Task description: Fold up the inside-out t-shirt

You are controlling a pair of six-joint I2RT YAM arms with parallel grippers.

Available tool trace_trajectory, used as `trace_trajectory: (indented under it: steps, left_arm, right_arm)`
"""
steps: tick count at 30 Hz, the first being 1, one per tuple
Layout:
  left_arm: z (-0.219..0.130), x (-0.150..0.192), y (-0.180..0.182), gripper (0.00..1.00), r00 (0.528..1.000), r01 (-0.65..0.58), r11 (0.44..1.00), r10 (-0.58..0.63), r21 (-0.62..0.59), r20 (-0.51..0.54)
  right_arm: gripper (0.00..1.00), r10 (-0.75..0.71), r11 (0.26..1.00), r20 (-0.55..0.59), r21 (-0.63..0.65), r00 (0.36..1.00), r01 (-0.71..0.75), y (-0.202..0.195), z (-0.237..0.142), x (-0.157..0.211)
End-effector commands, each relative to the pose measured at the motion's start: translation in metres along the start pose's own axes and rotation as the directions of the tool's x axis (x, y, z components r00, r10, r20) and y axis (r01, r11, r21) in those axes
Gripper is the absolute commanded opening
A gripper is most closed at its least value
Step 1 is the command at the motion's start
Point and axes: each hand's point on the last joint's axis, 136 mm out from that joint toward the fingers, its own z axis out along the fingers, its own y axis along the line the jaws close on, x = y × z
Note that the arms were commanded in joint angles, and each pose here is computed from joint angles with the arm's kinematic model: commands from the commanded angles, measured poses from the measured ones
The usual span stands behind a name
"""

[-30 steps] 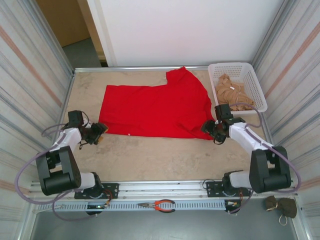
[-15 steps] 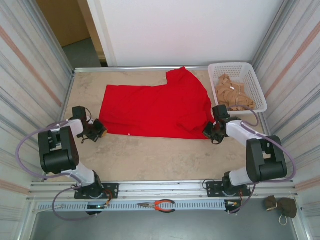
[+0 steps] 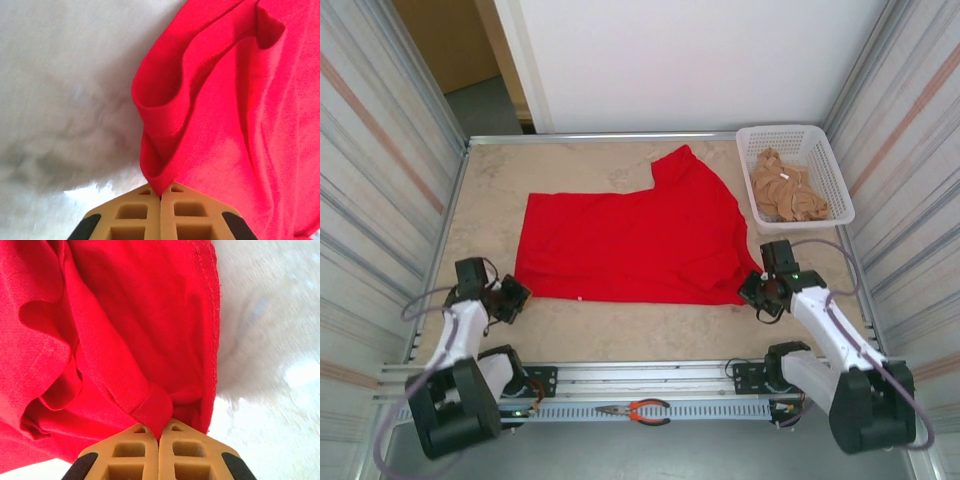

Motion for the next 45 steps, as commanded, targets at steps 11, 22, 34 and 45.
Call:
trace_trajectory:
  steps: [11,22,34,45]
  left_arm:
    - [-0.05,-0.011,-0.046,0.62,0.994,-0.088,0.994,0.082,0.071,0.073]
    - [-0.059,-0.017,-0.086,0.62,0.98,-0.194,0.973,0.187,0.127,0.061]
    - [-0.053,-0.019,-0.087,0.62,0.982,-0.186,0.974,0.18,0.132,0.055]
    - [-0.046,-0.023,-0.088,0.61,0.983,-0.183,0.974,0.178,0.13,0.047]
  right_arm:
    - [0.35,-0.026,0.986,0.011,-0.163,1.0,0.027,0.048,-0.047,0.012]
    - [0.45,-0.106,0.99,-0.034,-0.1,0.994,0.102,0.085,-0.011,0.02]
    - [0.38,-0.097,0.995,-0.07,-0.026,0.993,0.095,0.081,0.028,0.015]
    - [0.0,-0.1,0.992,-0.056,-0.077,0.993,0.095,0.111,0.024,-0.016]
